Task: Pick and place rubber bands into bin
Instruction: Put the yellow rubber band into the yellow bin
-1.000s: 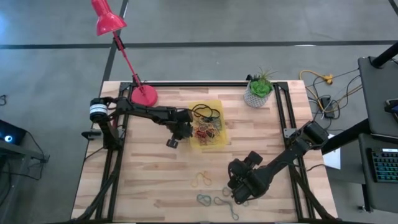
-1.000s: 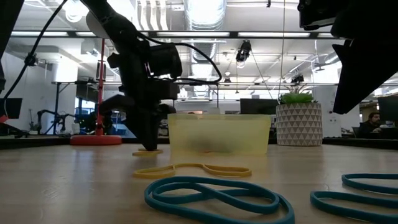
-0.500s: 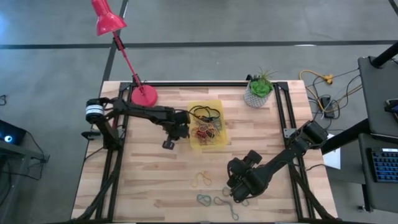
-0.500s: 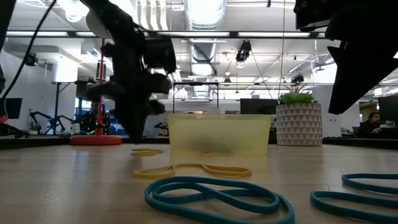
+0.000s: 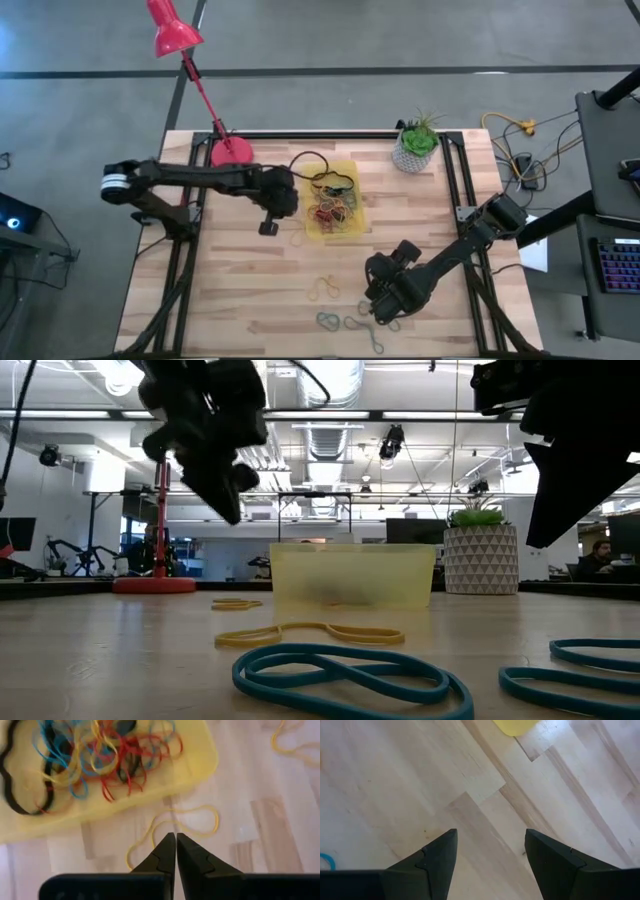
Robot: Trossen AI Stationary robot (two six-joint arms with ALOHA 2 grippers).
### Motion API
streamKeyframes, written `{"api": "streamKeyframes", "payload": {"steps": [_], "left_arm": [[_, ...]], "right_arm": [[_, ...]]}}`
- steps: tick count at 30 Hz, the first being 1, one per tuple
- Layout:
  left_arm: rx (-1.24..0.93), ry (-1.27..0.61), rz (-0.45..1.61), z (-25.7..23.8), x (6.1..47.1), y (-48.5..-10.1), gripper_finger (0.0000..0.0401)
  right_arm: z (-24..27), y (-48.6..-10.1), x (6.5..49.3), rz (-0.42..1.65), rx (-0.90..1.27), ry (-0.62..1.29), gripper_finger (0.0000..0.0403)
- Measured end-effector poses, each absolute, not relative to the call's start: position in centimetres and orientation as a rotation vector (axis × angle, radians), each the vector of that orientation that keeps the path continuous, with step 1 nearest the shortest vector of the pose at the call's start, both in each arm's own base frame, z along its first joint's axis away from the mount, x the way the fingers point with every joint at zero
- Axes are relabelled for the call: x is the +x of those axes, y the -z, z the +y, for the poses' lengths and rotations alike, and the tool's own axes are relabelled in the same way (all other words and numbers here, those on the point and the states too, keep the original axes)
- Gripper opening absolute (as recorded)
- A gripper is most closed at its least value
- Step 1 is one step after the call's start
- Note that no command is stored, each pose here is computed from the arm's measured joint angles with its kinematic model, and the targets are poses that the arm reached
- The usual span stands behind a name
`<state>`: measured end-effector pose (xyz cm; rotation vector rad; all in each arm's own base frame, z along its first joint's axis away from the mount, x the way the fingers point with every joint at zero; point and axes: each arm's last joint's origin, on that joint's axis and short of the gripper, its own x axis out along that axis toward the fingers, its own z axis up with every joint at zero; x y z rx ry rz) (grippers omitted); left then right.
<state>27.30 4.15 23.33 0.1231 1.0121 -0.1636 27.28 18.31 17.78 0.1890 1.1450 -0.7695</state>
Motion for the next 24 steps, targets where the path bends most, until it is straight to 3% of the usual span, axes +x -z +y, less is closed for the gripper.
{"api": "streamKeyframes", "payload": {"steps": [5,15,24], "left_arm": [[0.138,0.132,1.087,4.6,28.9,-20.2,0.0015],[0.306,0.164,1.227,5.3,30.5,-15.7,0.0124],[0.302,0.203,1.238,6.2,30.7,-14.9,0.0103]], "right_arm": [[18.2,-17.7,27.3,1.144,0.192,0.772,0.0219],[18.3,-17.8,27.5,1.141,0.218,0.772,0.0219],[18.3,-17.8,27.4,1.136,0.231,0.783,0.0219]]}}
